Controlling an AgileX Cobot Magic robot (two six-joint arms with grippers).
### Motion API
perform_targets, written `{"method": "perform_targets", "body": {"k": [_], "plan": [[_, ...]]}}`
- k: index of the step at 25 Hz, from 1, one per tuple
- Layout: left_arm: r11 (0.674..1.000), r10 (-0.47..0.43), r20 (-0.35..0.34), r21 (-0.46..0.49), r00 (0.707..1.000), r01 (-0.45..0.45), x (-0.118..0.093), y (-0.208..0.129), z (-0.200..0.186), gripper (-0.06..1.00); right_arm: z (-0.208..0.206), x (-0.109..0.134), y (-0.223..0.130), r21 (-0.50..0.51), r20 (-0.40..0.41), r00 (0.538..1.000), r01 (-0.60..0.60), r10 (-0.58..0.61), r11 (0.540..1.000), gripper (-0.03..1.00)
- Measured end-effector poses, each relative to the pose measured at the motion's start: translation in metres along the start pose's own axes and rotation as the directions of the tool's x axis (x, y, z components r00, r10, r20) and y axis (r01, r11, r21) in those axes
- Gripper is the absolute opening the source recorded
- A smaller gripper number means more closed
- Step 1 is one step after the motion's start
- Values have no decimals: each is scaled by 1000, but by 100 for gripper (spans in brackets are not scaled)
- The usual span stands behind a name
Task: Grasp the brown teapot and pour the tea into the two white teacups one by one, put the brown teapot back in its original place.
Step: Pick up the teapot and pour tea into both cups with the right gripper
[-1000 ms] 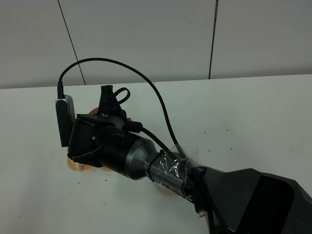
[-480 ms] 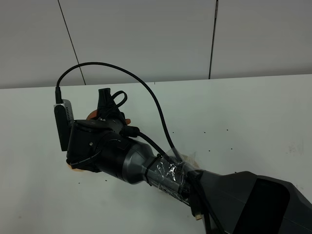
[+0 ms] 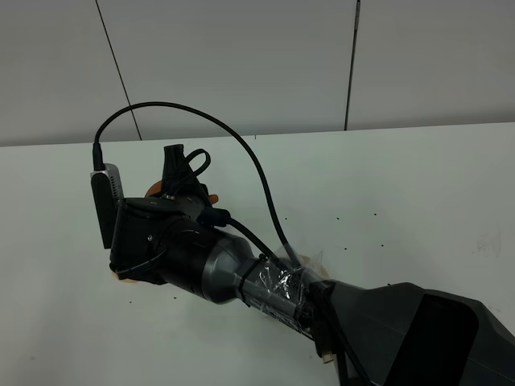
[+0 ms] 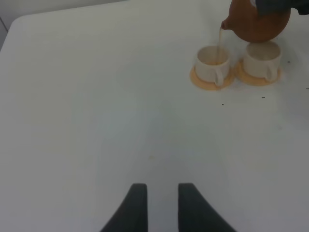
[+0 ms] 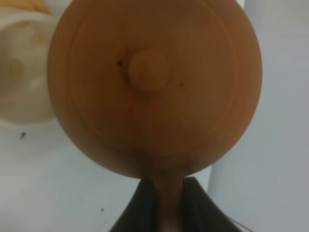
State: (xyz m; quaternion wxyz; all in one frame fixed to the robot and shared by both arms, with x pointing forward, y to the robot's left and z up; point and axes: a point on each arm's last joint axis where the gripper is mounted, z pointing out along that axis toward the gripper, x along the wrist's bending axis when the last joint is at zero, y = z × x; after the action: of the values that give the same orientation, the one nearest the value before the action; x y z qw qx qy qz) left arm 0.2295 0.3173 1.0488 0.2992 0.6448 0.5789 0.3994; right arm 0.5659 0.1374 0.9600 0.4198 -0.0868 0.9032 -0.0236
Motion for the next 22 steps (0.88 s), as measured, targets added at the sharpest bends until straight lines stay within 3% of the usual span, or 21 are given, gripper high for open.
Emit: {"method": "perform_targets", "body": {"k": [22], "plan": [[1000, 0, 0, 0, 1000, 0, 0, 0, 0, 23, -4, 2, 4, -2, 9, 1000, 12, -12, 1000, 9]]}}
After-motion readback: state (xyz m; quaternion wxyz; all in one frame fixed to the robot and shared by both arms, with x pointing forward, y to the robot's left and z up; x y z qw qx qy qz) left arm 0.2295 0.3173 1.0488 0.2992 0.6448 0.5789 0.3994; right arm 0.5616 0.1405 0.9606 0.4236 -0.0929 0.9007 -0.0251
